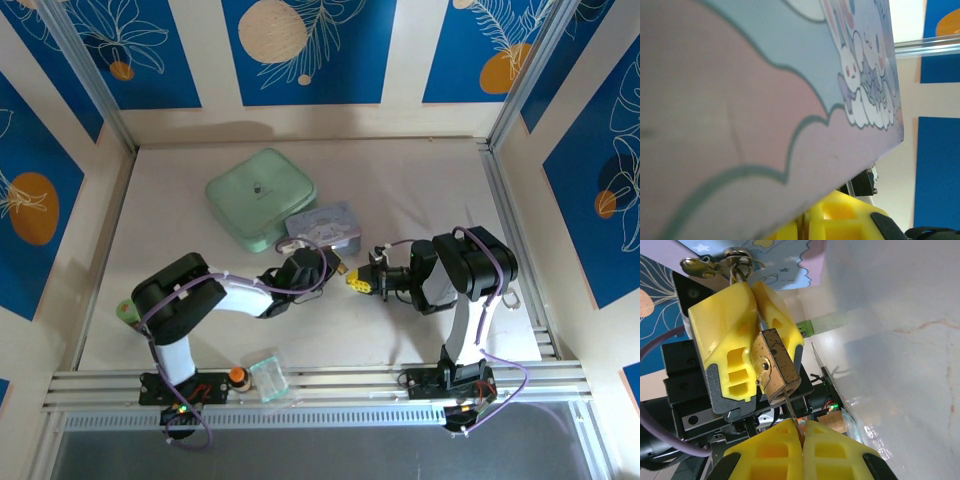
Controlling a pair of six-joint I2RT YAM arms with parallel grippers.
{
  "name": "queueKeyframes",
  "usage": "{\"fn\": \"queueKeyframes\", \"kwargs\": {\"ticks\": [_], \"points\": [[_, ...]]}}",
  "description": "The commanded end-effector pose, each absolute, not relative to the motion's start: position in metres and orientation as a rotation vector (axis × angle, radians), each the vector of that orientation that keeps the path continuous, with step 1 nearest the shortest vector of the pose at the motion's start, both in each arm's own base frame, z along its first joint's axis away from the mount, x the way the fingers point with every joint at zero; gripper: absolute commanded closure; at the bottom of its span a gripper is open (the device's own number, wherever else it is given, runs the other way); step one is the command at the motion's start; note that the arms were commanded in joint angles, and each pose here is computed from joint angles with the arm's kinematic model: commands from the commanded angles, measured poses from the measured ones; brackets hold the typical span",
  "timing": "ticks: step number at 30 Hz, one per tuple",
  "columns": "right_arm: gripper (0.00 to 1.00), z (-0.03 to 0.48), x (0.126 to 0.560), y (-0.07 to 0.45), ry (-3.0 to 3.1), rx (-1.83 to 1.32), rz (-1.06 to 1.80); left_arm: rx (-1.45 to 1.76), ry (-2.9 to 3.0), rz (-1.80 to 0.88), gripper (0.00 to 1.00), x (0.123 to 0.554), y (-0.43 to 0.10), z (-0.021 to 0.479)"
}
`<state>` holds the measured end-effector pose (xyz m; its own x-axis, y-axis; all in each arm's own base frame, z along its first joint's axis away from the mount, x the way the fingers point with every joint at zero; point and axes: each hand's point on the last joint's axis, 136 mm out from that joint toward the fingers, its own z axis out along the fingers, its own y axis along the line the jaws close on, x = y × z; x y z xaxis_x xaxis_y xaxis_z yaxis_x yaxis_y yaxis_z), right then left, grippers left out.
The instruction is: Unlock the padlock with the key
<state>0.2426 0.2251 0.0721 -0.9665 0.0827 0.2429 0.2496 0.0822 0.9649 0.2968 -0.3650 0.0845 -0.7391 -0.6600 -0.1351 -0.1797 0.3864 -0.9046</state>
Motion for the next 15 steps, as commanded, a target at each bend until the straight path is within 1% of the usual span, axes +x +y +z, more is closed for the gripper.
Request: {"fn": "queueKeyframes", "kwargs": {"ticks": [1, 5, 11, 13, 15], "points": [[1.0, 0.093, 0.283, 0.225, -2.317, -0.321, -2.171, -0.485, 2.154, -1.783, 1.0, 0.246, -0.423, 0.151], [1.0, 0.104, 0.284, 0.226, -2.317, -0.252, -2.2, -0.472, 2.247, -1.708, 1.0, 0.243, -0.424, 0.136], [1.0, 0.113, 0.276, 0.24, -2.314, -0.179, -2.211, -0.491, 2.285, -1.715, 0.99, 0.24, -0.43, 0.114], [1.0, 0.11, 0.276, 0.241, -2.317, -0.185, -2.206, -0.498, 2.304, -1.681, 0.94, 0.24, -0.427, 0.11], [1.0, 0.108, 0.277, 0.24, -2.32, -0.195, -2.203, -0.479, 2.33, -1.623, 0.92, 0.24, -0.424, 0.109]]}}
